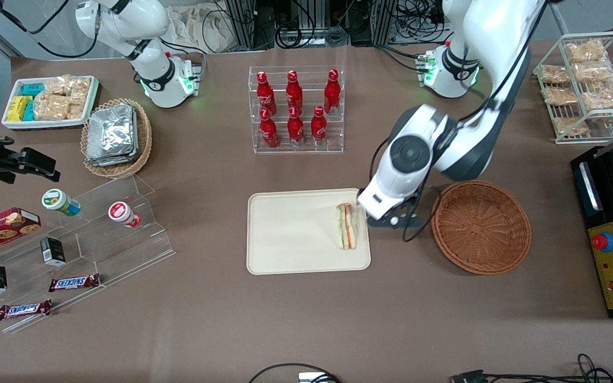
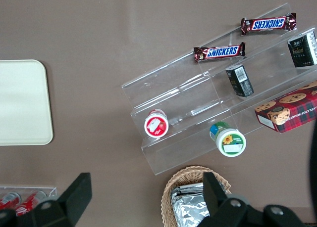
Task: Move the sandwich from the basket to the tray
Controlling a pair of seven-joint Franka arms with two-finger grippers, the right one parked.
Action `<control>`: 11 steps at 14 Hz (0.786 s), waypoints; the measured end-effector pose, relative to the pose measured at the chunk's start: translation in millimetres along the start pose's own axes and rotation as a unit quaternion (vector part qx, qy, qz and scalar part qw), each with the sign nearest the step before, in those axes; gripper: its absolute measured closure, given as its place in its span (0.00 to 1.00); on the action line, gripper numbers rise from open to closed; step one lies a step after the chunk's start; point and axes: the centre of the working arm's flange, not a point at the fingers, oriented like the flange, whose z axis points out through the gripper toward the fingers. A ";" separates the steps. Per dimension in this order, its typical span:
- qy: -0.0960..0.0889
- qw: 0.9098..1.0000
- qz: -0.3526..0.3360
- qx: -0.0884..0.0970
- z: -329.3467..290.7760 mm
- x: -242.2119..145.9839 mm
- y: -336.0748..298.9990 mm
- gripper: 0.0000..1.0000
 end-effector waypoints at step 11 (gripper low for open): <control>-0.010 0.995 -0.100 -0.010 -137.3 -6.2 -243.5 0.00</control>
